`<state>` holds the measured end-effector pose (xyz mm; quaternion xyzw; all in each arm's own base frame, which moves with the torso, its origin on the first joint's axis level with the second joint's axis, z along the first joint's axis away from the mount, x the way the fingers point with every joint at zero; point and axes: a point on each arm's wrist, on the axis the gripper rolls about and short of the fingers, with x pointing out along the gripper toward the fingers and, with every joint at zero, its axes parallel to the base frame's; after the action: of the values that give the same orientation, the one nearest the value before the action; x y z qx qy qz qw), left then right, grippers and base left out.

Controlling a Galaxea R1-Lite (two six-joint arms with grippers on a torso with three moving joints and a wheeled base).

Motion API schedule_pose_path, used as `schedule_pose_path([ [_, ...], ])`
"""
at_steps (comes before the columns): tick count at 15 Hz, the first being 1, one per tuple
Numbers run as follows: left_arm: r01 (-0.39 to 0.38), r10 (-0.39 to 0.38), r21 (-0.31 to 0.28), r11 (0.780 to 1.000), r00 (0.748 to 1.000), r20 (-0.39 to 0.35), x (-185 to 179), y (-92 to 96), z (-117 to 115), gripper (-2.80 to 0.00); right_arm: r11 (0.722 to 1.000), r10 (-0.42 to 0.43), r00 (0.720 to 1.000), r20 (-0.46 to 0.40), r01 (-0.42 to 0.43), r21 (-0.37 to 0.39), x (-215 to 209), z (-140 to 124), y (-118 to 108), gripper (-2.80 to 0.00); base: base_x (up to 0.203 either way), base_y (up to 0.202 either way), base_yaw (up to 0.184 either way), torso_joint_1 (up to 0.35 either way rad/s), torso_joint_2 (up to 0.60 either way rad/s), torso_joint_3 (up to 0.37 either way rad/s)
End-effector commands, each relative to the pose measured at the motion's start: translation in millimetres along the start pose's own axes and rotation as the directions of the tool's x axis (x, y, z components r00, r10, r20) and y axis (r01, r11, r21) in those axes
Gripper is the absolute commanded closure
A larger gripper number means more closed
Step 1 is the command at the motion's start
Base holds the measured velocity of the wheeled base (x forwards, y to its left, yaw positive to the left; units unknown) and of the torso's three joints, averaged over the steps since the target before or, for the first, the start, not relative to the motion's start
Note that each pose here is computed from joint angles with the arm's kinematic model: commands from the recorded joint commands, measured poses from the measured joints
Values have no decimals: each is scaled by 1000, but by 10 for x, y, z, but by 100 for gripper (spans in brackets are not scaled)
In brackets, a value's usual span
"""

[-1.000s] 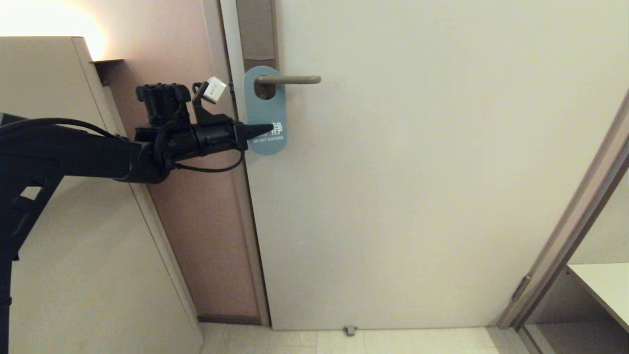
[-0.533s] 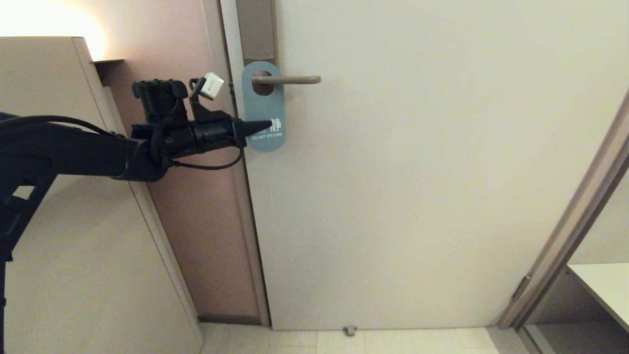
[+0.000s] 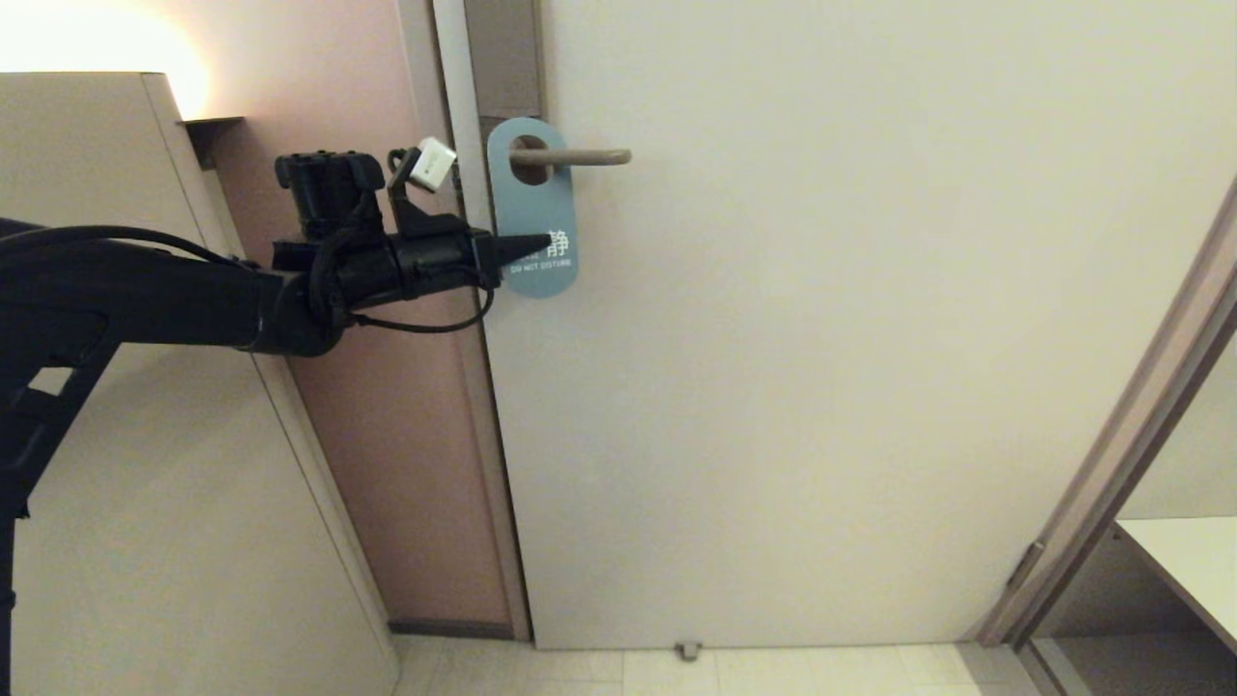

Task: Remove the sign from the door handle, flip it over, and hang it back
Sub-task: Take down the sign

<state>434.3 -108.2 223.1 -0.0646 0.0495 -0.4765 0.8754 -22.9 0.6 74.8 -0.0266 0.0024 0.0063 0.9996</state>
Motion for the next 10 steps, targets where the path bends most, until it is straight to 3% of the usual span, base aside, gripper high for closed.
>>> schedule_pose_path([
  [1, 14, -14, 4, 1000, 1000, 3, 42, -20, 1, 0, 1000, 0, 1000, -1, 0, 0, 1, 0, 0, 0, 0, 0, 0, 0, 0, 0],
  [10, 35, -35, 0, 999, 999, 0, 262, 81, -131, 0, 1000, 1, 1000, -1, -1, 0, 1, 0, 0, 0, 0, 0, 0, 0, 0, 0],
])
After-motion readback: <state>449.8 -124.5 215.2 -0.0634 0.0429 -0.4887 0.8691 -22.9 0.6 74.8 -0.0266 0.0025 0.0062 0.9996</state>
